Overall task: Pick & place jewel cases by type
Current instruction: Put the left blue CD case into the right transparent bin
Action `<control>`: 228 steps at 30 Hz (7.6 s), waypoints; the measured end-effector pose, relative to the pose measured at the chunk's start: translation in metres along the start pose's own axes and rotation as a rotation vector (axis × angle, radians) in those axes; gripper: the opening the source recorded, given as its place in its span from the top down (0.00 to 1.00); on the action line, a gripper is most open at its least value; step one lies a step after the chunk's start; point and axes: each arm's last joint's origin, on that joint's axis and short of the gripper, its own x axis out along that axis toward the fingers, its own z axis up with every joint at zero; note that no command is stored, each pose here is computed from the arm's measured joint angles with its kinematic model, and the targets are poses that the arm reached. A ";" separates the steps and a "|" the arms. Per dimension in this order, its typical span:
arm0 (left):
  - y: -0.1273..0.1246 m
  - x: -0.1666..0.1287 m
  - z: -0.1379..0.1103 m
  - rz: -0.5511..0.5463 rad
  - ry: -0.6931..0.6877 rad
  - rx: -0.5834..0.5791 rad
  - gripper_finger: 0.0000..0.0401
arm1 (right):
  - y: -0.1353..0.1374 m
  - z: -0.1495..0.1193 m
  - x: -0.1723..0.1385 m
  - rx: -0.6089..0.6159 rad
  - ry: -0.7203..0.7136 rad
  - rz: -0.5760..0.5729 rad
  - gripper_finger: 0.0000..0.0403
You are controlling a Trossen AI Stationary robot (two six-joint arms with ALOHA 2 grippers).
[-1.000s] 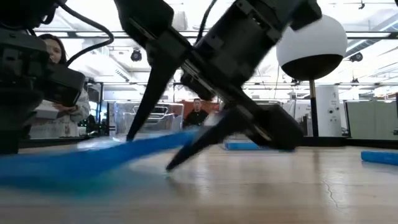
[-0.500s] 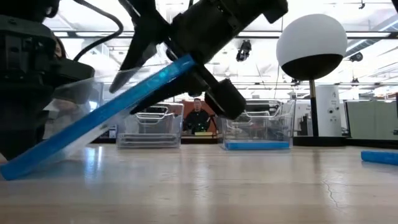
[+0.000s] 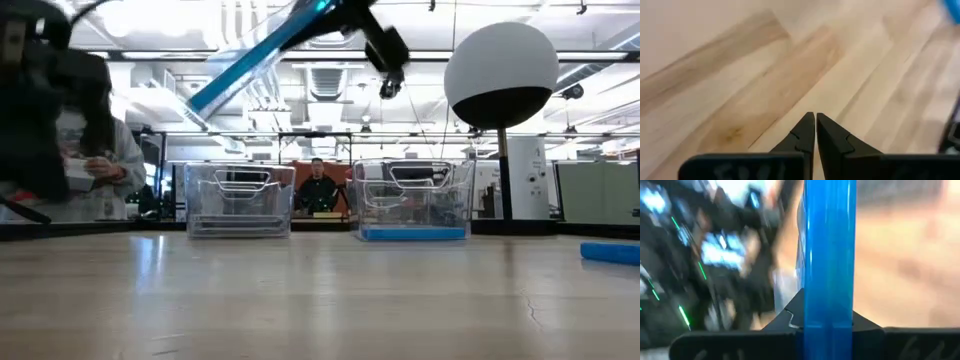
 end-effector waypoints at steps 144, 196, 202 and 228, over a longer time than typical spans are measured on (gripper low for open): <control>0.010 -0.014 0.016 0.056 -0.167 0.005 1.00 | -0.118 0.227 -0.006 -0.436 0.315 -0.786 0.58; 0.010 -0.015 0.017 0.067 -0.181 0.078 1.00 | -0.160 0.256 0.082 -0.260 0.634 -0.914 0.77; 0.010 -0.015 0.017 0.069 -0.180 0.078 1.00 | -0.180 0.263 0.087 -0.265 0.611 -1.014 0.68; 0.013 -0.015 0.018 0.101 -0.186 0.117 1.00 | -0.187 0.256 0.077 -0.073 0.802 -0.787 0.68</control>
